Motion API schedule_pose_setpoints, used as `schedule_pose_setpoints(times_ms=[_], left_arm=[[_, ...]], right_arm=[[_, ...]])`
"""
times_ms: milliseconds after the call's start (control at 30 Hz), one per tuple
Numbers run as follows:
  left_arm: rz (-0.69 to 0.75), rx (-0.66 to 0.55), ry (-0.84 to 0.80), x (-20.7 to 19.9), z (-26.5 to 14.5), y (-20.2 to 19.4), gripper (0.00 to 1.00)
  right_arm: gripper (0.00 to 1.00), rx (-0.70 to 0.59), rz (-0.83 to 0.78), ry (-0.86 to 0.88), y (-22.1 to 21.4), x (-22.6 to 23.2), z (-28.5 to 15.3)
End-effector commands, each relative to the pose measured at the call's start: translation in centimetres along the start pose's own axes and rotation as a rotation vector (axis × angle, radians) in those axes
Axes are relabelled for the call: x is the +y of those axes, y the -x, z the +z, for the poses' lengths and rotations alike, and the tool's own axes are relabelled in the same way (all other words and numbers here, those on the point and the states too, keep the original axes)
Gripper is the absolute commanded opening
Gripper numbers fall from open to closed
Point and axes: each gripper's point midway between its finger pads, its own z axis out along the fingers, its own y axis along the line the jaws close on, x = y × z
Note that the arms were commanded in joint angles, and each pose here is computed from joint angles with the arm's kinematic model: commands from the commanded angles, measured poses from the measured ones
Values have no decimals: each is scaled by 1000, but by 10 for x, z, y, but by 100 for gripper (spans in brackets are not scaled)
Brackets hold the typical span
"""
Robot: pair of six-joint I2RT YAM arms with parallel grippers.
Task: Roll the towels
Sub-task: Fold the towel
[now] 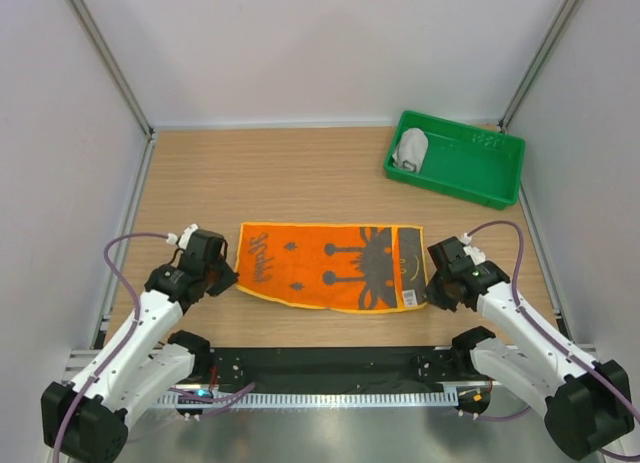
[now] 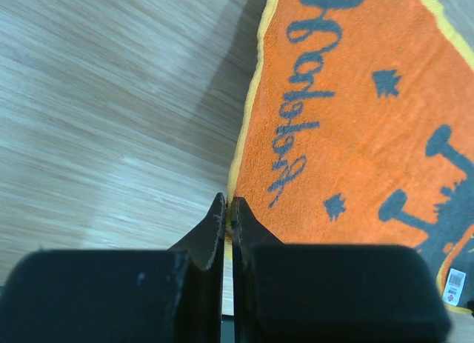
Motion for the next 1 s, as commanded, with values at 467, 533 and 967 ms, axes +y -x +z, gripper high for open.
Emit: schedule_pose_setpoints(times_ms=[467, 533, 967], left_arm=[[73, -124, -6, -49, -25, 66, 0], [90, -133, 7, -57, -23, 76, 0], [110, -79, 68, -91, 23, 112, 0]], right_arm=[[1, -173, -65, 33, 81, 60, -45], [1, -172, -82, 21, 90, 67, -43], [1, -147, -119, 18, 140, 105, -29]])
